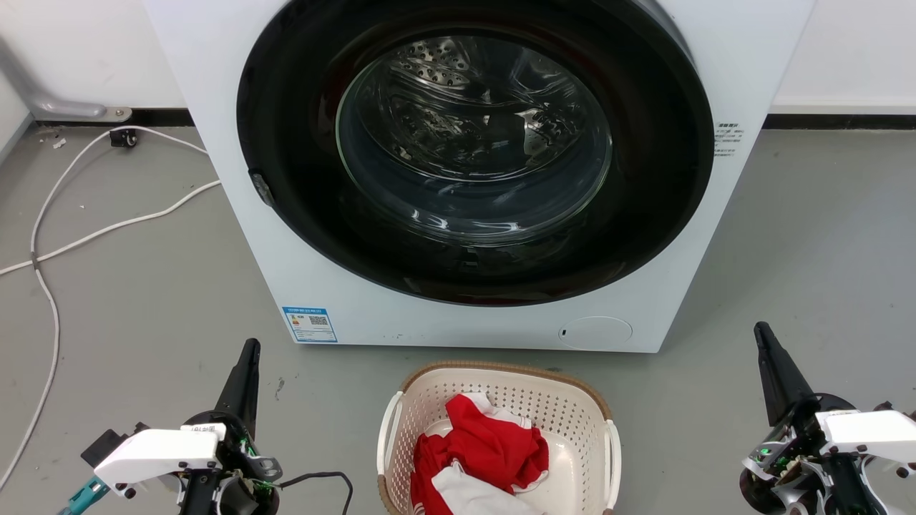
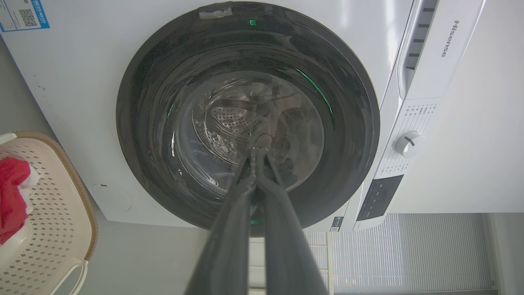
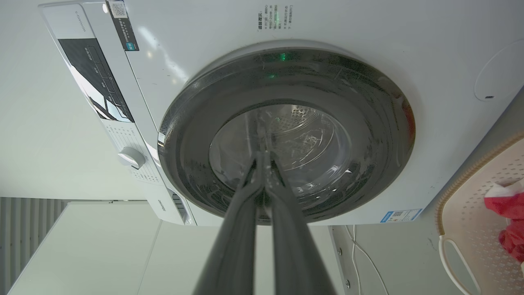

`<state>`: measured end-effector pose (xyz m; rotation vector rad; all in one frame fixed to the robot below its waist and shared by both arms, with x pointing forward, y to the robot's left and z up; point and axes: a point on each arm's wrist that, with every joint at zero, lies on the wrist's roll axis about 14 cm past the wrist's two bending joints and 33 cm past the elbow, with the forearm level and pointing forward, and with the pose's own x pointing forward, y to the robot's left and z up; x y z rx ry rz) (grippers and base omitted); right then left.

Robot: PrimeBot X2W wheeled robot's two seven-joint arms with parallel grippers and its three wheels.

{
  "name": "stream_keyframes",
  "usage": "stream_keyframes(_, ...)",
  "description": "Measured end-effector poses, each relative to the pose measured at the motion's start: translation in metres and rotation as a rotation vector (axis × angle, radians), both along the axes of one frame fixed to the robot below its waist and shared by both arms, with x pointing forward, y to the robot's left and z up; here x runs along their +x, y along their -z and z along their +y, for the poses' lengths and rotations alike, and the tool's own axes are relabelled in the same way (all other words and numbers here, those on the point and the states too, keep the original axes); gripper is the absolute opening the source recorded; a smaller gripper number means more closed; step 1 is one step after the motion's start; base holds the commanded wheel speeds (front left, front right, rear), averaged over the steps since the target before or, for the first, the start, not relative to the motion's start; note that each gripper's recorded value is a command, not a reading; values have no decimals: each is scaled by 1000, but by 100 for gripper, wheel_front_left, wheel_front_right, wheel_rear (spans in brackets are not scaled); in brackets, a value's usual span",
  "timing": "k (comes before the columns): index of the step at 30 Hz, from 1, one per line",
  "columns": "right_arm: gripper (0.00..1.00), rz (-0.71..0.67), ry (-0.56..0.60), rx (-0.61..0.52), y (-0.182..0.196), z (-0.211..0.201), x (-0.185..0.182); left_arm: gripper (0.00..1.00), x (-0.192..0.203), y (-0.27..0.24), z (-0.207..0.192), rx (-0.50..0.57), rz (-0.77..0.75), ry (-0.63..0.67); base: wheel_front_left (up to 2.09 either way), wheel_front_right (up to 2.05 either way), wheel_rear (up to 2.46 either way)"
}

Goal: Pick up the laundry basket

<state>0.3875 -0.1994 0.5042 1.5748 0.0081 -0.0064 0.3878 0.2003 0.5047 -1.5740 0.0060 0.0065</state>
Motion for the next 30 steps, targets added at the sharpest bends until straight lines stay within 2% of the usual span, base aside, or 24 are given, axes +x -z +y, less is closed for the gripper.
stream_keyframes(19,0,12,1,2,4,0,-2,0,-1,4,0,-1,13,0,0,0,0)
stream_keyframes(20,100,29,1,4,10,0,-4,100,-4,10,-1,-3,29,1,0,0,0)
stream_keyframes(25,100,74,16,-7,25,-1,-12,100,-11,22,1,8,64,-14,0,0,0)
stream_keyframes(30,100,65,28,-95,20,-4,-11,100,-9,16,4,79,52,-31,0,0,0)
